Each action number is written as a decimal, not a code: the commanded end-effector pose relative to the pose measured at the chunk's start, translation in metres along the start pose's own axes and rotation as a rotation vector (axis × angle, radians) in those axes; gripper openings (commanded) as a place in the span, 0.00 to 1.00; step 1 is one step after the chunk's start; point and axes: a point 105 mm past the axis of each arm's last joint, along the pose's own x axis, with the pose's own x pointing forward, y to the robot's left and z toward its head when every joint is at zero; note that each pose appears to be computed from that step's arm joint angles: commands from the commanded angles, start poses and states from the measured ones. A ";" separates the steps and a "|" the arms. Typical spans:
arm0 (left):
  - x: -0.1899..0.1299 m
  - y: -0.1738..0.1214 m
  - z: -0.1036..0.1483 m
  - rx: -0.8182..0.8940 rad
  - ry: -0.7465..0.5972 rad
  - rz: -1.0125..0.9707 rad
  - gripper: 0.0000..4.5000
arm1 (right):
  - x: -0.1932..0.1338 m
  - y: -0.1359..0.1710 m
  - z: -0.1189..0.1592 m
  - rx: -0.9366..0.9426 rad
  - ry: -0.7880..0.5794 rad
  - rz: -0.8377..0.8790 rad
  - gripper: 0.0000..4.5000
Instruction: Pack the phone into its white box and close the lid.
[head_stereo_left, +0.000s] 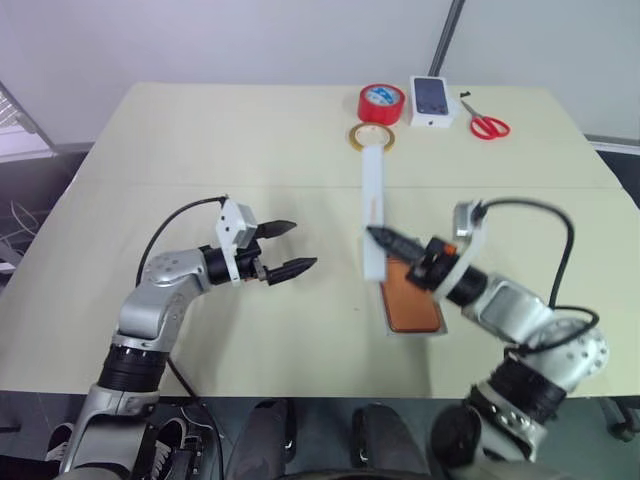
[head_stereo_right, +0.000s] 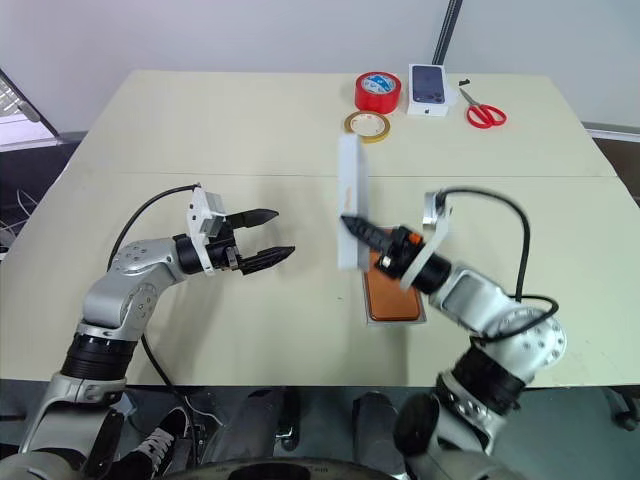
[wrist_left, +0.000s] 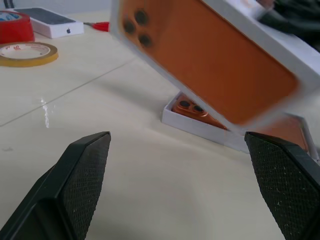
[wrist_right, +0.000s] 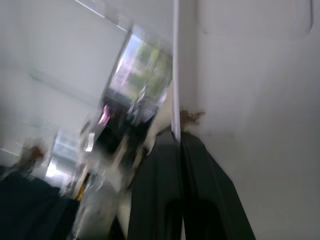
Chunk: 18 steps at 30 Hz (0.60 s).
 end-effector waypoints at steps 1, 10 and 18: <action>-0.001 0.001 0.017 0.030 -0.052 -0.002 1.00 | -0.002 0.034 -0.004 0.060 0.016 0.135 0.00; 0.003 -0.023 0.011 -0.021 -0.064 -0.101 0.17 | -0.002 0.014 -0.029 0.160 0.095 0.046 0.00; 0.020 -0.046 -0.013 -0.045 -0.021 -0.161 0.02 | -0.005 -0.009 -0.027 0.169 0.126 -0.086 0.00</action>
